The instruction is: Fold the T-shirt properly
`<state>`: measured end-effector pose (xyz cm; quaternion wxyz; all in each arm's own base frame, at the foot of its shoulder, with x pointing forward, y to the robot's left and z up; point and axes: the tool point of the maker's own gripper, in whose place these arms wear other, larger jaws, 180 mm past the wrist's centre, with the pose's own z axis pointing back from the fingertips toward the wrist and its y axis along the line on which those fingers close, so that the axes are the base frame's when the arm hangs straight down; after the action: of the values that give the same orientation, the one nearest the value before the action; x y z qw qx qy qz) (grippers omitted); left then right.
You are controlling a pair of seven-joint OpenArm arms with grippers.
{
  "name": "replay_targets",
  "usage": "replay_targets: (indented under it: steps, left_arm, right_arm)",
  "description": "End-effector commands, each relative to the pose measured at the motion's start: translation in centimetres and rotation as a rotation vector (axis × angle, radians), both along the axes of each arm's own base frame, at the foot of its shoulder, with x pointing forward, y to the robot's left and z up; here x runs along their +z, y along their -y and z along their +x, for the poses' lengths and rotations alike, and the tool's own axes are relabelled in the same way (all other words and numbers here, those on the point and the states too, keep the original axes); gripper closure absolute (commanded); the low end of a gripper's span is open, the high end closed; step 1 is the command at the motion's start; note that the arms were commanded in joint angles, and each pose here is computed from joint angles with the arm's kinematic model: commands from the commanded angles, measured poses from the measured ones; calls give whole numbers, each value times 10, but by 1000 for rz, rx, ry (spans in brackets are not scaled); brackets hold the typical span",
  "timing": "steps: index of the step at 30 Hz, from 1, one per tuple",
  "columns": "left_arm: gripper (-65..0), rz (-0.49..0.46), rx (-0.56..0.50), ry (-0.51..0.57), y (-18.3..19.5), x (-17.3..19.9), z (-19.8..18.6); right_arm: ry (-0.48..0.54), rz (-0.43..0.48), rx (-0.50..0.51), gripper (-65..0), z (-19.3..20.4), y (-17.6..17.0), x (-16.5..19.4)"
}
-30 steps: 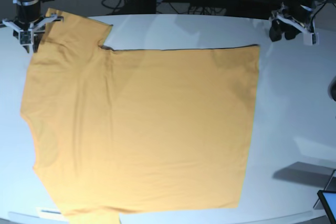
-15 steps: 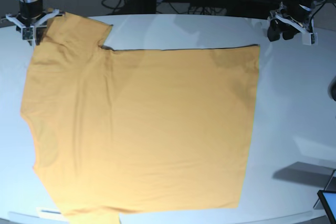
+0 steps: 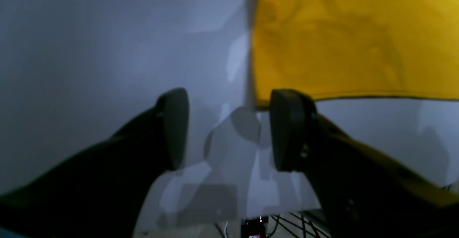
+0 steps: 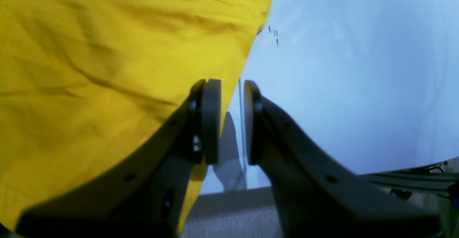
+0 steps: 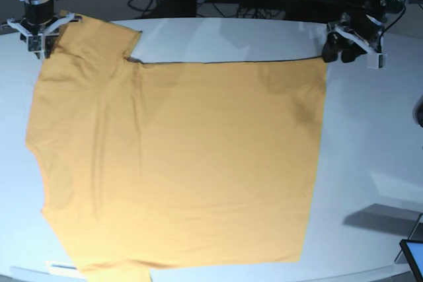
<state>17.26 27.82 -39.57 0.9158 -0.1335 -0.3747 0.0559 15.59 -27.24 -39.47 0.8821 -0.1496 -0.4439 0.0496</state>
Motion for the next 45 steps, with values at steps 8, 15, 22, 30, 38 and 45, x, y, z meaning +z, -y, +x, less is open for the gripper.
replay_targets:
  steps: [8, 15, 22, 30, 38, 45]
  left_arm:
    - [-343, -43, -74, -32, 33, -12, 7]
    - [-339, -52, -73, -26, 36, -12, 9]
    - [-72, -51, -66, -22, 34, -11, 10]
    - [0, -96, -32, -75, 31, -32, 3]
    - [0, -47, -53, -24, 29, -12, 10]
    - [0, -10, -25, 8, 15, 1, 12]
  right_arm:
    - [36, -20, 10, -103, 3, 3, 11]
    - [36, -21, 9, -103, 3, 3, 11]
    - [37, -21, 9, -103, 4, 3, 11]
    - [39, -21, 9, -103, 4, 3, 12]
    - [36, -22, 9, -103, 5, 4, 11]
    - [52, -23, 6, -109, 12, 5, 13]
